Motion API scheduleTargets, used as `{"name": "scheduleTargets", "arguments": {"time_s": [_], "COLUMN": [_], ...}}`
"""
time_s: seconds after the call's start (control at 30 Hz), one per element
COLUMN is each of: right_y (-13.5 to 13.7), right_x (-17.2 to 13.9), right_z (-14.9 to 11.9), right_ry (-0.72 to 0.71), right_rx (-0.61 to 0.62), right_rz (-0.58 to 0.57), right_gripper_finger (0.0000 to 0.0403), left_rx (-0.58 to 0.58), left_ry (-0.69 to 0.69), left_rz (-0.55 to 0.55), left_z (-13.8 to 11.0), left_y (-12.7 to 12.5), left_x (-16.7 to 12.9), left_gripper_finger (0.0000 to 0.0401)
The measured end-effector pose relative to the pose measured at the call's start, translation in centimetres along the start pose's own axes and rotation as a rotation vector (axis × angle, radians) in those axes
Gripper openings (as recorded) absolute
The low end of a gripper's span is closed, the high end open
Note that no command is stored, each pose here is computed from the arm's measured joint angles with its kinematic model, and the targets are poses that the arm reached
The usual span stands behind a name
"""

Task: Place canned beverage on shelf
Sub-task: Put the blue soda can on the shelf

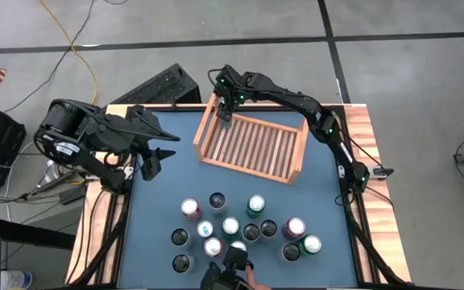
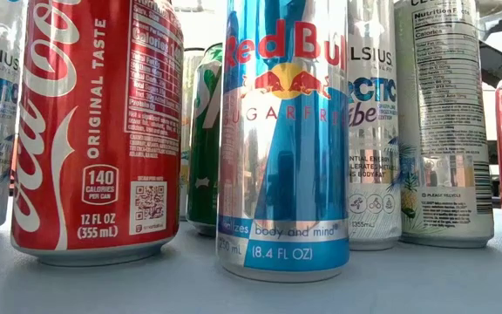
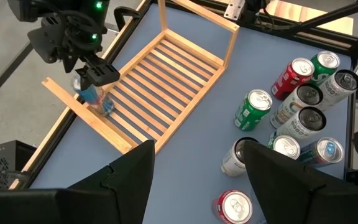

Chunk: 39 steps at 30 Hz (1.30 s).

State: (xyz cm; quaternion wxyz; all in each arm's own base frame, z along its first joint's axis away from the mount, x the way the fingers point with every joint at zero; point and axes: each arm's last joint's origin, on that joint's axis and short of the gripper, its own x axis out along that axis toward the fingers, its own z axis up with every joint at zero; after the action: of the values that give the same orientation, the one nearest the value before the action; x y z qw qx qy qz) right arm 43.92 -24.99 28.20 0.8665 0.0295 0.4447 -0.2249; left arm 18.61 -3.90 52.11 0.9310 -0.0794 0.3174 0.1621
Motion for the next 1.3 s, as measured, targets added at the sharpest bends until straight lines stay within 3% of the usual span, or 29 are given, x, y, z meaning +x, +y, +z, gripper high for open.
{"name": "scheduleTargets", "arguments": {"time_s": [0.53,0.9,1.07,1.3], "right_y": [0.0,0.8,2.1,3.6], "right_x": [-0.2,-6.1,-5.9,-3.5], "right_z": [0.1,0.5,-0.5,-1.5], "right_ry": [-0.025,0.003,0.114,0.128], "right_rx": [0.016,-0.012,-0.032,-0.003], "right_rz": [-0.015,0.009,0.039,0.046], "right_gripper_finger": [0.0256,0.0256,0.0256,0.0256], "left_rx": [0.015,0.01,0.018,0.03], "left_ry": [0.0,0.001,0.002,0.002], "left_rz": [0.0,-0.001,-0.003,-0.003], "left_z": [0.0,0.0,0.0,0.0], "left_y": [0.0,0.0,0.0,0.0], "left_x": [0.0,0.0,0.0,0.0], "left_gripper_finger": [0.0233,0.0233,0.0233,0.0233]}}
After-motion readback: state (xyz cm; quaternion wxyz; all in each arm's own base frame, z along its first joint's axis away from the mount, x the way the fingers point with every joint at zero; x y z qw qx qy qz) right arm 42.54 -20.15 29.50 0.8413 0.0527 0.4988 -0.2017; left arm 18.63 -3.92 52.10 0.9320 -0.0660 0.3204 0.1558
